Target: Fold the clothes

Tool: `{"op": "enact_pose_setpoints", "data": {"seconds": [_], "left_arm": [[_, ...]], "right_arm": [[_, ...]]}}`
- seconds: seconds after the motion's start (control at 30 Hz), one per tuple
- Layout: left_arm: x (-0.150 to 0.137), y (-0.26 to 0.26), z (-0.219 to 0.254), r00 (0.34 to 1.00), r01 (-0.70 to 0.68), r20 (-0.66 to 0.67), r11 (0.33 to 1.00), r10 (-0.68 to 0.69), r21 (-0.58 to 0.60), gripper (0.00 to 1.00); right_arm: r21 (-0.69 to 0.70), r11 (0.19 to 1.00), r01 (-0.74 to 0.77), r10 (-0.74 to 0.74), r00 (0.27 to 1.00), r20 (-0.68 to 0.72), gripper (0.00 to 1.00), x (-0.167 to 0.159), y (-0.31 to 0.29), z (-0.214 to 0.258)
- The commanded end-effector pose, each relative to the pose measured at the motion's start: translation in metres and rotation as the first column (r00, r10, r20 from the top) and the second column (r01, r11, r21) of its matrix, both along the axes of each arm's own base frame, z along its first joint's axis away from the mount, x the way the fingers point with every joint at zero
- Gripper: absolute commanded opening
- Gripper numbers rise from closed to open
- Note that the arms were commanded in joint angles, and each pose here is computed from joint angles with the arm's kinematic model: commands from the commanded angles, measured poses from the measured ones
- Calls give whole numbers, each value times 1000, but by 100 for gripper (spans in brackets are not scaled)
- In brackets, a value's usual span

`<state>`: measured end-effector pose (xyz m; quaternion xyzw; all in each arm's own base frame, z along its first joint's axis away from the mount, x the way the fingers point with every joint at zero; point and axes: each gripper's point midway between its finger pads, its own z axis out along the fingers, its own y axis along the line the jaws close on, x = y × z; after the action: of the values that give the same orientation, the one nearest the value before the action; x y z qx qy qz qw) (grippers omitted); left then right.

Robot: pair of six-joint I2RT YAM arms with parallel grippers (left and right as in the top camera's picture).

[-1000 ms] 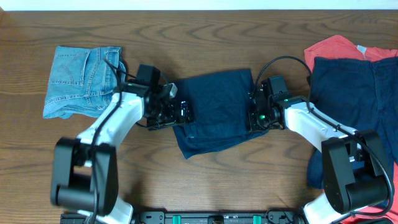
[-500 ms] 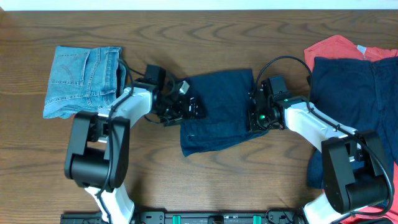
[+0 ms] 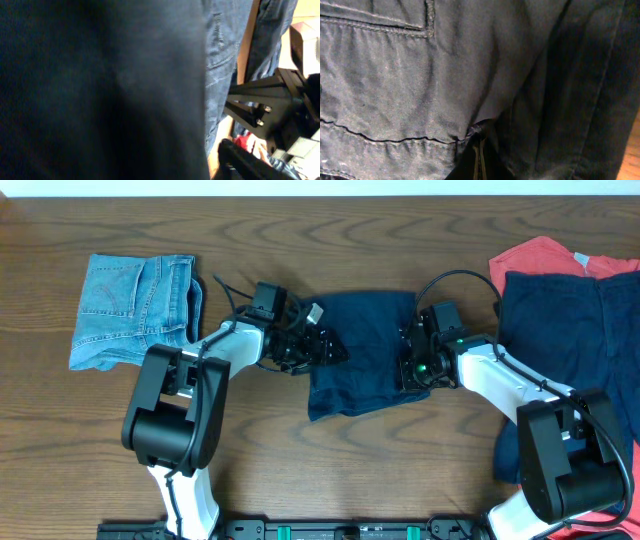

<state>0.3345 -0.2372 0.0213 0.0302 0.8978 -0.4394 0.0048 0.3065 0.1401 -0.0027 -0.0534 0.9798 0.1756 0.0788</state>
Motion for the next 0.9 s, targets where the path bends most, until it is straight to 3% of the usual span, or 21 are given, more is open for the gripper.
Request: {"op": "enact_pose_setpoints", "data": {"seconds": [0.0,0.1,0.17,0.4,0.63,0.77,0.87], "left_arm": [[-17,10,-48,998,-5,-58,990,13,138,66],[-15,6,-47,999,-1,-37,991,6,131,51],[-14,4,-46,1000,3,-27,992,0,128,34],[-31,7,-35,995,103,-7,987,-103,123,6],[-20,37,39,995,63,68,989,-72,134,6],[2,74,106,977,-87,205,988,60,125,6],[18,112,149,924,-229,341,965,174,126,6]], "right_arm": [[-60,998,-2,-3,997,-76,2,-18,-7,-25],[-60,998,-2,-3,997,-77,2,-18,-7,-25],[-62,998,-2,-3,997,-83,1,-19,-8,-25],[-82,996,-28,22,997,-72,2,-23,-13,-10],[-36,999,-10,14,994,108,2,-9,-14,62],[5,1000,9,-10,973,230,3,-7,-13,106],[21,1000,8,-14,959,283,4,-12,-14,127]]}}
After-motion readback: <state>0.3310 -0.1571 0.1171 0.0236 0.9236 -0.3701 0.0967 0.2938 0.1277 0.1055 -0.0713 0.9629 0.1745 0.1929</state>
